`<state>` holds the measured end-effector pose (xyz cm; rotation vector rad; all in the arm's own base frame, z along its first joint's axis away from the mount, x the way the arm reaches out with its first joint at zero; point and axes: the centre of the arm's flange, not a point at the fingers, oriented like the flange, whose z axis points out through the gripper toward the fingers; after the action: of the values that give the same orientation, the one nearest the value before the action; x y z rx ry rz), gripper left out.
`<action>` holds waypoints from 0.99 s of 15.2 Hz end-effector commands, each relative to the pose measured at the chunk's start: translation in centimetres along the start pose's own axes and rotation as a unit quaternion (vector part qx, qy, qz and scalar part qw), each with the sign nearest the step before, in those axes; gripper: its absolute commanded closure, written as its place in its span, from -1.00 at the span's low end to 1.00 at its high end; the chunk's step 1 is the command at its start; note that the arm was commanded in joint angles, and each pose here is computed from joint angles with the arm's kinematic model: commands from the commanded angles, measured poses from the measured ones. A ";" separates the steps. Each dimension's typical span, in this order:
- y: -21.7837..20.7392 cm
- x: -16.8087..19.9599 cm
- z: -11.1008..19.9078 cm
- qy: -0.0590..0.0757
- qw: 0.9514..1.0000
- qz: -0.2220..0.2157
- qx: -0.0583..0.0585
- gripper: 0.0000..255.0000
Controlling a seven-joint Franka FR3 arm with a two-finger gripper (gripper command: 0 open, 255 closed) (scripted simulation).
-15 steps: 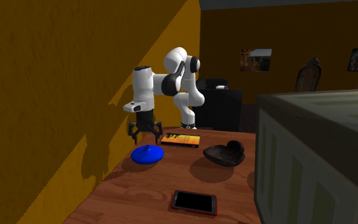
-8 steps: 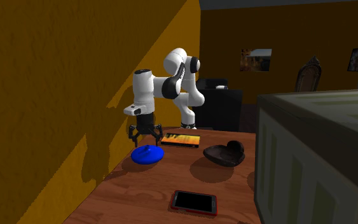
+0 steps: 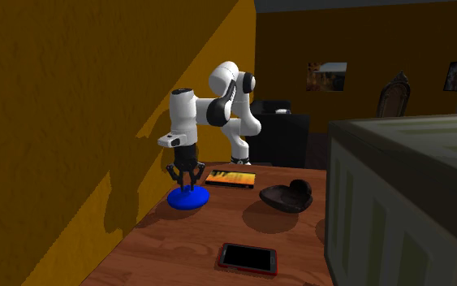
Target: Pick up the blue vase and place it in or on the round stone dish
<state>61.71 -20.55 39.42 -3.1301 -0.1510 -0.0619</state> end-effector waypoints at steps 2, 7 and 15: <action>0.0 0.0 0.0 0.000 1.000 0.000 0.000 1.00; 0.0 0.0 -1.5 0.000 1.000 0.000 0.000 1.00; 0.0 0.2 -5.8 0.000 1.000 0.000 0.000 1.00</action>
<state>61.74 -20.48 44.55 -3.1301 -0.1508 -0.0612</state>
